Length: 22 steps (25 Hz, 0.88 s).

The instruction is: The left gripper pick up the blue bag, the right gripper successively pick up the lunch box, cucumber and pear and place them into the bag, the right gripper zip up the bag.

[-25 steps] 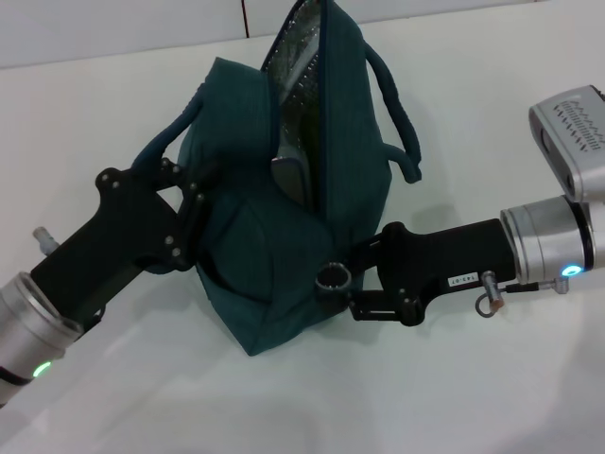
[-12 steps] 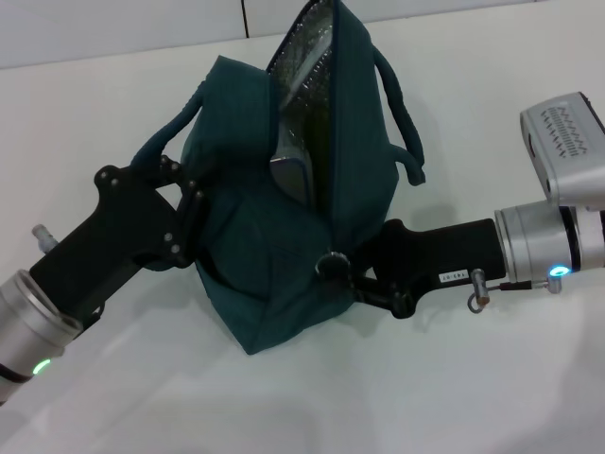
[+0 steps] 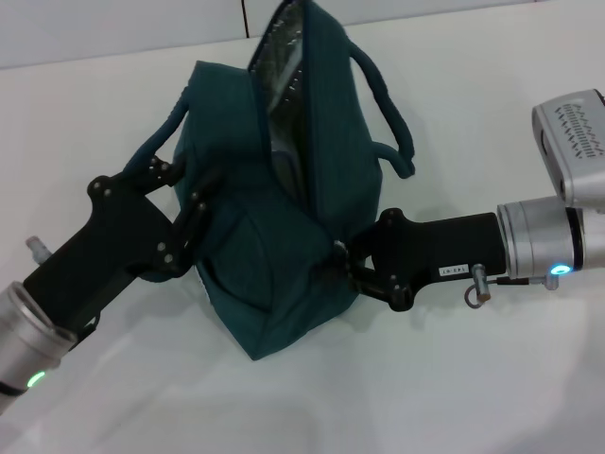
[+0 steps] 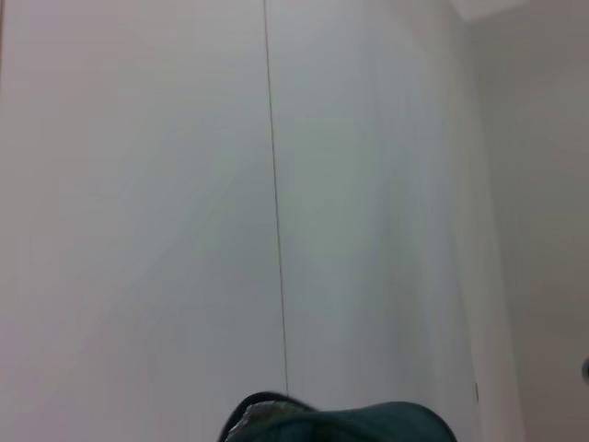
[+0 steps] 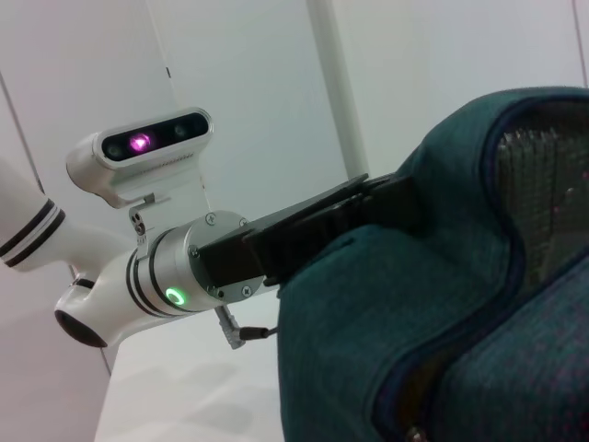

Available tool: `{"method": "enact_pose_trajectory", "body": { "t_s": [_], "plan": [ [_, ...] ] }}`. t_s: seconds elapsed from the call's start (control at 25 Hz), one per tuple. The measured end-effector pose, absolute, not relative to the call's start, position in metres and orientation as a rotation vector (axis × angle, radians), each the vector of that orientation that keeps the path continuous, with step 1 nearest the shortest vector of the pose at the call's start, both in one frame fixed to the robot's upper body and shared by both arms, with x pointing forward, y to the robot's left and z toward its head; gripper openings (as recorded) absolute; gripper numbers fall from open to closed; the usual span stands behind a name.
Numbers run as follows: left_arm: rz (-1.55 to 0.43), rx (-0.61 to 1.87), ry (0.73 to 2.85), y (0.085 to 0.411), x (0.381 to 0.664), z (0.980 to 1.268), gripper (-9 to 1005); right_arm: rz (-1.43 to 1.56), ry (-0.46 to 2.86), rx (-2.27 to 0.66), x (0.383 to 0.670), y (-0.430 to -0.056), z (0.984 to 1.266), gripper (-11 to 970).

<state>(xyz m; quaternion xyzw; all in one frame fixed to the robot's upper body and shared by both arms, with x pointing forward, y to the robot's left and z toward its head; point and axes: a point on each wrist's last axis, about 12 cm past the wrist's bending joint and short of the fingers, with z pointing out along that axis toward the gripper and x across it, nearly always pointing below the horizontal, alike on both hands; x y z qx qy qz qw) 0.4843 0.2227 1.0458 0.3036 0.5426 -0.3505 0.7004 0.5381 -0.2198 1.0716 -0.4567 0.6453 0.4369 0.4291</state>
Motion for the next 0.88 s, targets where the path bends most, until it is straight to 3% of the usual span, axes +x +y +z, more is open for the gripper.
{"method": "enact_pose_trajectory", "body": {
  "t_s": [0.08,0.52,0.64,0.88],
  "plan": [
    [-0.787,0.672,1.193,0.223,0.482,1.047,87,1.097,1.601,-1.146,0.537,-0.219,1.072,7],
    [-0.847,0.604,1.134,0.227,0.475,1.054,534,1.115,1.557,-1.166,0.535,-0.218,1.075,14],
    [-0.865,0.583,1.149,0.229,0.473,1.053,765,1.113,1.497,-1.168,0.536,-0.212,1.079,16],
    [-0.917,0.486,1.201,0.242,0.455,1.046,821,1.089,1.393,-1.209,0.539,-0.202,1.087,19]
  ]
}}
